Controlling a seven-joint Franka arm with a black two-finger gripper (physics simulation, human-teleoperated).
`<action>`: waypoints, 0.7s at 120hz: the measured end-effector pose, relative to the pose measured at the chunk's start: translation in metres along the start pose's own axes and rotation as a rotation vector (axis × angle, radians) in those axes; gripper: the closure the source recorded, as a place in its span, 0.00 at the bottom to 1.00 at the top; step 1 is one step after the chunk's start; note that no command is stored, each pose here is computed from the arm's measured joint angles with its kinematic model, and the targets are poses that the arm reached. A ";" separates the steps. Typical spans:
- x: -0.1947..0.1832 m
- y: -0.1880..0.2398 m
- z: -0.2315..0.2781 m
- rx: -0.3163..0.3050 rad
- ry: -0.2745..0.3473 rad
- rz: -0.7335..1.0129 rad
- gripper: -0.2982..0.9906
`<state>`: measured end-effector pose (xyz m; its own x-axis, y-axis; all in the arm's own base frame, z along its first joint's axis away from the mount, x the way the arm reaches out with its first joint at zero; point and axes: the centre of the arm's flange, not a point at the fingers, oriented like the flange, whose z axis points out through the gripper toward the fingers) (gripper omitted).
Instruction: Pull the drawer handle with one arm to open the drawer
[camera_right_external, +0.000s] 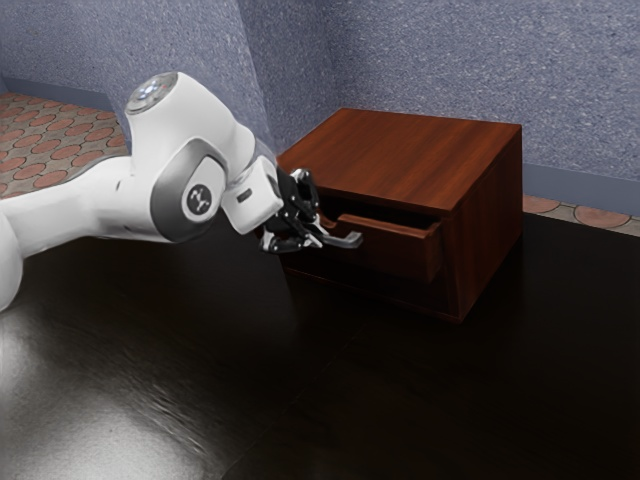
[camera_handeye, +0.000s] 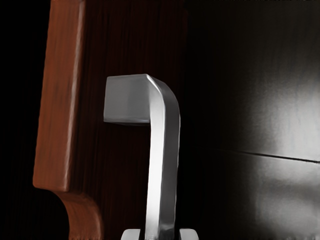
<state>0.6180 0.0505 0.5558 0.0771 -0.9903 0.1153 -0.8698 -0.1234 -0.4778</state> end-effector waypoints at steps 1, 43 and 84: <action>0.000 0.000 -0.001 0.000 0.000 0.000 0.76; 0.001 0.020 -0.013 -0.007 -0.004 -0.008 0.76; -0.007 0.041 -0.029 -0.010 -0.017 -0.026 0.75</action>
<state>0.5675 0.0546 0.5611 0.1076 -0.9877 0.1131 -0.8724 -0.1484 -0.4658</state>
